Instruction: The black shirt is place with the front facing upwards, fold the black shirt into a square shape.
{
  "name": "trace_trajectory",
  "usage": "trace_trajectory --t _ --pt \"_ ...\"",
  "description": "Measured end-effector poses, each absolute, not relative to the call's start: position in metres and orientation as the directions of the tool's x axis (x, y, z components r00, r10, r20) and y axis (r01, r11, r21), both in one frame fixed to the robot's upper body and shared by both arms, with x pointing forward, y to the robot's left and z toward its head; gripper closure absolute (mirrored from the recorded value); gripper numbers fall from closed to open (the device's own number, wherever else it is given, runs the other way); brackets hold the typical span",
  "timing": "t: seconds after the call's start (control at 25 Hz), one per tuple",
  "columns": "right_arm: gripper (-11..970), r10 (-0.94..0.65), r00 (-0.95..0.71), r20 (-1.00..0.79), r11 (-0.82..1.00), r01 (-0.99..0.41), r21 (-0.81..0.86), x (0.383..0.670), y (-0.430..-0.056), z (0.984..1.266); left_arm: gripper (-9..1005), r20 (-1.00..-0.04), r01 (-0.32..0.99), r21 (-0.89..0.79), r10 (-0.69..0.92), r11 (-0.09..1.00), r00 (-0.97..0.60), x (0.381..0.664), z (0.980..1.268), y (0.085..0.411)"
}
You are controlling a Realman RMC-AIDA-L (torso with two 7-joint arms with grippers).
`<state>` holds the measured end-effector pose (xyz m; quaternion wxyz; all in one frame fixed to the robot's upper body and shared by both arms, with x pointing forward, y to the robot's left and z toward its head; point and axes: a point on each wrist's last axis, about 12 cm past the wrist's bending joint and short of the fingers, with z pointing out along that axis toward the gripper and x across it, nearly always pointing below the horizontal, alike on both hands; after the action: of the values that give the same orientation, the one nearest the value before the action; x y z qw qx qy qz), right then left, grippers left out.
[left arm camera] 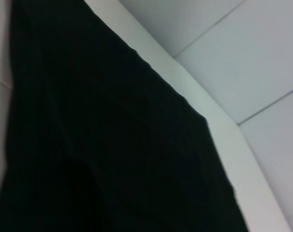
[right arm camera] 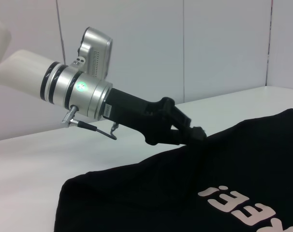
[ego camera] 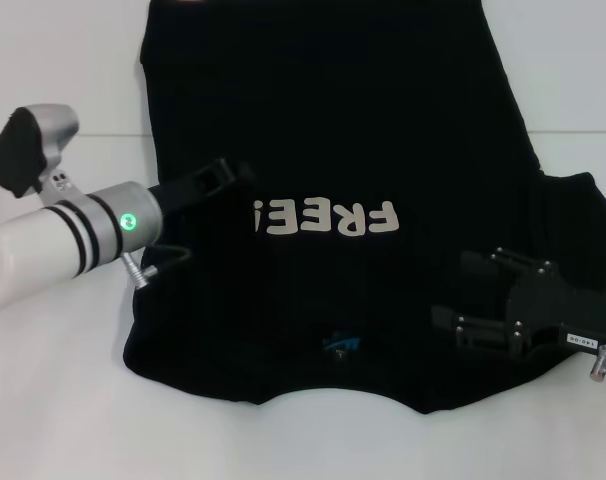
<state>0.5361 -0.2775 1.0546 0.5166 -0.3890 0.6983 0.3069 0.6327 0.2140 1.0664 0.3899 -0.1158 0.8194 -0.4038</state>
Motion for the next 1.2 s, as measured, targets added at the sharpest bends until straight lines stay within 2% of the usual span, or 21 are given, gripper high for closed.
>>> trace_trajectory --t 0.2,0.32,0.48,0.64,0.84,0.92,1.0,1.2 --pt "74 -0.225 -0.166 -0.960 0.510 -0.859 0.029 0.535 -0.278 1.054 902 -0.527 0.201 -0.790 -0.474 0.580 -0.705 0.630 1.075 0.197" --pt "74 -0.225 -0.168 -0.960 0.511 -0.859 0.030 0.534 -0.279 1.054 792 -0.514 0.216 -0.807 -0.474 0.550 -0.714 0.628 1.077 0.196" --pt "74 -0.221 -0.172 -0.960 0.516 -0.856 0.035 0.533 -0.280 1.053 636 -0.511 0.224 -0.817 -0.487 0.532 -0.708 0.623 1.077 0.211" --pt "75 -0.170 -0.214 -0.962 0.564 -0.821 0.083 0.533 -0.287 1.054 449 -0.604 0.359 -0.767 -0.408 0.533 -0.685 0.611 1.084 0.232" --pt "75 -0.034 -0.377 -0.926 0.659 -0.705 0.262 0.543 -0.314 1.070 235 -0.765 0.580 -0.626 -0.262 0.522 -0.589 0.581 1.091 0.267" --pt "75 0.006 -0.449 -0.894 0.689 -0.646 0.329 0.548 -0.328 1.081 203 -0.850 0.706 -0.508 -0.154 0.494 -0.504 0.562 1.093 0.275" --pt "75 0.045 -0.532 -0.846 0.720 -0.569 0.396 0.553 -0.344 1.094 171 -0.901 0.777 -0.414 -0.090 0.475 -0.425 0.548 1.092 0.278" --pt "76 0.090 -0.727 -0.680 0.816 -0.338 0.469 0.569 -0.375 1.132 91 -0.919 0.783 -0.367 -0.064 0.502 -0.389 0.530 1.084 0.285"
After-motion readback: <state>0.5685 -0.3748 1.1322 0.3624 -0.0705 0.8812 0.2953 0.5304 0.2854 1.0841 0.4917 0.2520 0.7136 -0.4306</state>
